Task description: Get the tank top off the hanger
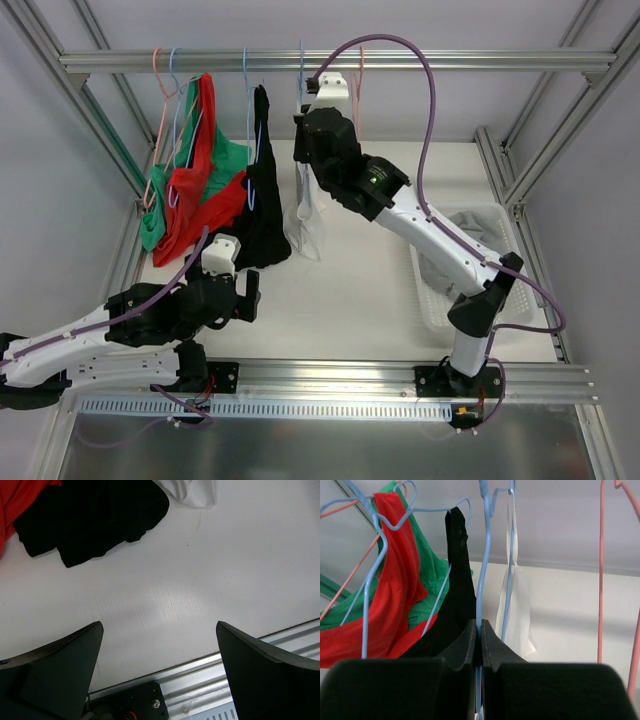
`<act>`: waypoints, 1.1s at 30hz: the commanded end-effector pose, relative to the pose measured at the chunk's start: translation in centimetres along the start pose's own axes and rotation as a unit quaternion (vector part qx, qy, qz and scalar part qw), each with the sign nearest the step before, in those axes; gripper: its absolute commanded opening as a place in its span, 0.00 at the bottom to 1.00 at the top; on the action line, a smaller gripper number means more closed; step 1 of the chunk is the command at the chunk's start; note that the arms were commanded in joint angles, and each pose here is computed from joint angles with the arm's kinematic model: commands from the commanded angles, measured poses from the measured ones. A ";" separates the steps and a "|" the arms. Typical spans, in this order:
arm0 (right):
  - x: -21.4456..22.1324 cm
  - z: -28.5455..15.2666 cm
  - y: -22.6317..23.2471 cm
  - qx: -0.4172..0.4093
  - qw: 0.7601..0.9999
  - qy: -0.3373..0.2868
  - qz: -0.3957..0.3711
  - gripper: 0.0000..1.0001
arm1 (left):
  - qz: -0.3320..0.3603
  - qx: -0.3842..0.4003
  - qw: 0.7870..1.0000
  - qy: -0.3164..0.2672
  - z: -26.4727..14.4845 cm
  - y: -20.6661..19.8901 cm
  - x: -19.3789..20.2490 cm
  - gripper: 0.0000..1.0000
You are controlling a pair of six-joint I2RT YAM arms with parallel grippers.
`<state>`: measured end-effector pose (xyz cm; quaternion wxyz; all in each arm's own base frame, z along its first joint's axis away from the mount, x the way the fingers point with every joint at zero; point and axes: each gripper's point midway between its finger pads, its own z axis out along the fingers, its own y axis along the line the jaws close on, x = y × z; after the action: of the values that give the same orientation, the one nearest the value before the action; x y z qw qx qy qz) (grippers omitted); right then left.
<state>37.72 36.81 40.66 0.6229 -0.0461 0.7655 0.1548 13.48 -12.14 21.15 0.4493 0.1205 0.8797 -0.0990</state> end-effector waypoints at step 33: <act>0.3 -32.4 -9.2 -0.359 0.928 0.007 0.101 0.00 | 0.035 0.168 0.961 -0.218 -3.8 -11.6 -25.6 0.85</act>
<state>13.25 19.11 44.30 0.5735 -0.1524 0.6801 0.4305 21.47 -22.51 40.64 0.5857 0.1370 0.7748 -0.1947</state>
